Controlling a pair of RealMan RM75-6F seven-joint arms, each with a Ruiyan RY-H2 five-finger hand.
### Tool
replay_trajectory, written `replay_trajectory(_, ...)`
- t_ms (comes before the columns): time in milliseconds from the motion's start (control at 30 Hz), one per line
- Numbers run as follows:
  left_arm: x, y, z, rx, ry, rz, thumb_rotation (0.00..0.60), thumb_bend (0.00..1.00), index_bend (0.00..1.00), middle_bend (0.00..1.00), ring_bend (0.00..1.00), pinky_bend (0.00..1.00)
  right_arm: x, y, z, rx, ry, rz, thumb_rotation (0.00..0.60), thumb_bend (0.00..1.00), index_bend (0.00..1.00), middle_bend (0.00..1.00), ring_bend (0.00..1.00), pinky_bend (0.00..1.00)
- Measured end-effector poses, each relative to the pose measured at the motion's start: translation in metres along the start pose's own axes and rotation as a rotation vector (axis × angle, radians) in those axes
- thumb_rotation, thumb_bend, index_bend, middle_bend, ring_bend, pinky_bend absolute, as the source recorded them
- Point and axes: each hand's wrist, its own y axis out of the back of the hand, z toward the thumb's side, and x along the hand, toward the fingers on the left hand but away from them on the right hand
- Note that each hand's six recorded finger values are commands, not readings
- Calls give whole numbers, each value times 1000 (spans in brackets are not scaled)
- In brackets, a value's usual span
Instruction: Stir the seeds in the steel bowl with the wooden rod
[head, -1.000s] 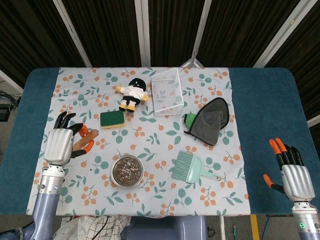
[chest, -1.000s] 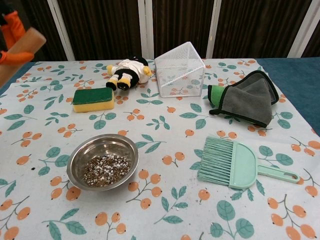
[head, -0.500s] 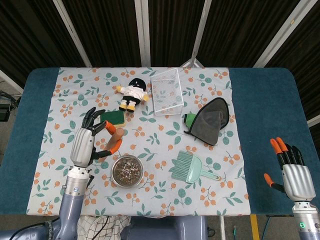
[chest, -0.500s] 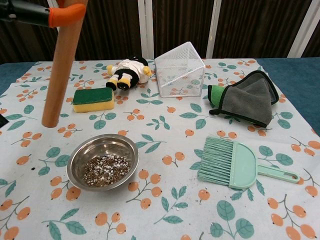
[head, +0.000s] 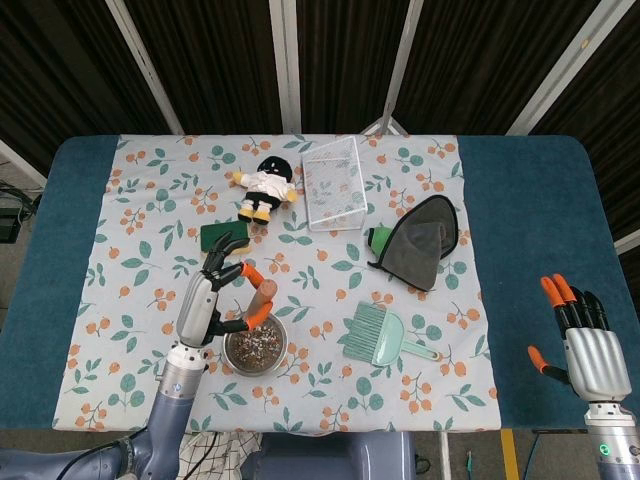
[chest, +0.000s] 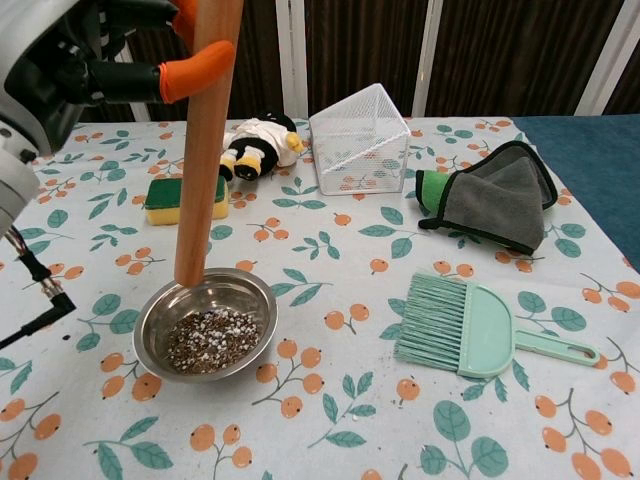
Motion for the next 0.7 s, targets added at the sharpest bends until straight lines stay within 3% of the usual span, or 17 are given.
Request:
replay_trajectory(300, -9, -19, 0, -80, -49, 4, 600, 730, 652, 683, 159, 50, 0, 1, -1, -7, -5, 0, 600, 314, 0, 0, 0, 0)
replay_trajectory(700, -25, -21, -17, -78, -62, 10, 600, 730, 651, 683, 159, 50, 1, 1, 0, -8, -1, 1, 600, 313, 0, 0, 0, 0)
